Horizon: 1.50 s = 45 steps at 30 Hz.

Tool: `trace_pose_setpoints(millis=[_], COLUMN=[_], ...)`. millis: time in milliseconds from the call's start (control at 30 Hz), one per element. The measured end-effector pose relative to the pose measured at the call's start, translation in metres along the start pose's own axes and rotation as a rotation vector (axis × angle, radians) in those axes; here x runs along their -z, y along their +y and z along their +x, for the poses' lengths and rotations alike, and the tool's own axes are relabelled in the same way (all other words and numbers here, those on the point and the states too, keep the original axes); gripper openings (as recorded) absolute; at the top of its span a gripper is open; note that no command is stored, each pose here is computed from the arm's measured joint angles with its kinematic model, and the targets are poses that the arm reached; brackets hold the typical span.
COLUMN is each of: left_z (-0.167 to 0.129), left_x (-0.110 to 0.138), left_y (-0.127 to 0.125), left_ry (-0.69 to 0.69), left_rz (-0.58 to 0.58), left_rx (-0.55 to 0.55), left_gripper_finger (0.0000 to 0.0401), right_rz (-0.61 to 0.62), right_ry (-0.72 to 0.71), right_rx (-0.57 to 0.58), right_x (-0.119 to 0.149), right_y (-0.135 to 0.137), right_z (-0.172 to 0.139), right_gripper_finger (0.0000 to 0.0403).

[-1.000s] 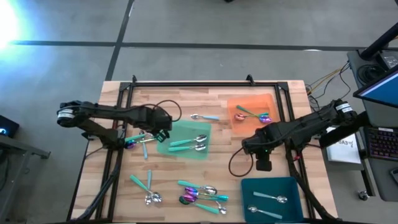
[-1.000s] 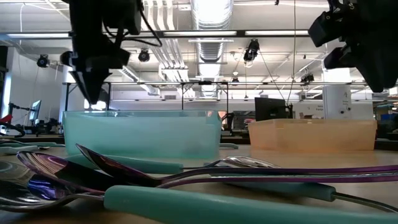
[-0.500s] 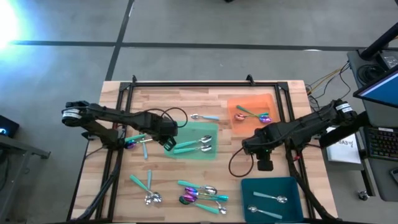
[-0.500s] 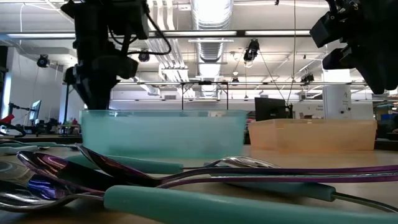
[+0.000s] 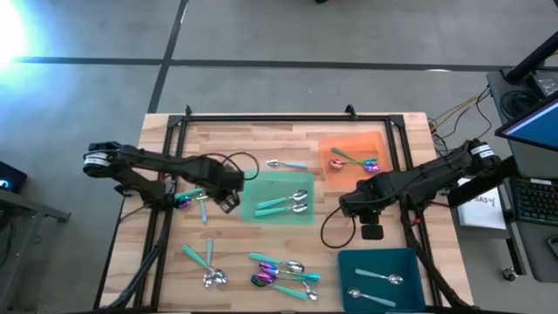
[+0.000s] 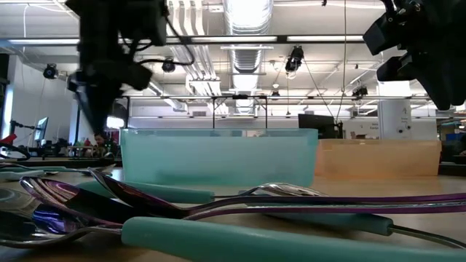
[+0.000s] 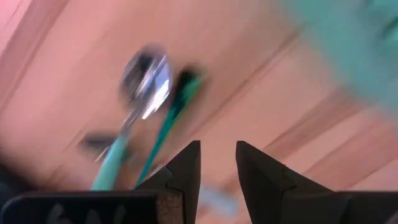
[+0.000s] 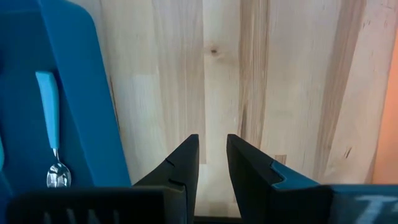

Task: Sort silverware by color (type)
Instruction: Put the violet spoon into the orange bin

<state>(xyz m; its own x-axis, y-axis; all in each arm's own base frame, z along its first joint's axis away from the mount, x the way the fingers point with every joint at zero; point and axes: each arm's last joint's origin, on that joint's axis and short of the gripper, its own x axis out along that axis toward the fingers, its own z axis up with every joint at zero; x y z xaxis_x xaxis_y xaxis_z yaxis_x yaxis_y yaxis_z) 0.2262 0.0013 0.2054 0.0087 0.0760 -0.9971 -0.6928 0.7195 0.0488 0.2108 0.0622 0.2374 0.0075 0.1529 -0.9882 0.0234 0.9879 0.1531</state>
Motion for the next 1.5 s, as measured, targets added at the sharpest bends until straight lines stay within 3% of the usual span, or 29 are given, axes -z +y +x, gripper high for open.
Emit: trace_pose_setpoints(millis=[133,300,867,1167,1500], left_z=[0.004,0.019,0.040,0.058,0.072], left_x=[0.014,0.020,0.020,0.026,0.022], left_y=[0.010,0.015,0.019,0.025,0.030], left_ry=[0.108,0.124,0.010,-0.003,-0.028], left_rz=[0.014,0.014,-0.013,-0.045,-0.100], left_rx=[-0.107,-0.126,-0.171,-0.171,-0.090], left_gripper_finger=[0.0086,0.0086,0.0086,0.0086,0.0086], right_rz=[-0.001,-0.019,-0.018,-0.021,-0.022], right_ry=[-0.007,-0.020,-0.029,-0.050,-0.063], right_rx=[0.017,0.057,0.063,0.057,0.054], right_x=[0.000,-0.001,-0.002,-0.004,-0.005], right_y=[0.000,-0.002,-0.002,-0.001,-0.001], right_z=[0.000,0.000,0.000,0.000,0.000], right_gripper_finger=[0.0077,0.0080,0.0081,0.0073,0.0081])
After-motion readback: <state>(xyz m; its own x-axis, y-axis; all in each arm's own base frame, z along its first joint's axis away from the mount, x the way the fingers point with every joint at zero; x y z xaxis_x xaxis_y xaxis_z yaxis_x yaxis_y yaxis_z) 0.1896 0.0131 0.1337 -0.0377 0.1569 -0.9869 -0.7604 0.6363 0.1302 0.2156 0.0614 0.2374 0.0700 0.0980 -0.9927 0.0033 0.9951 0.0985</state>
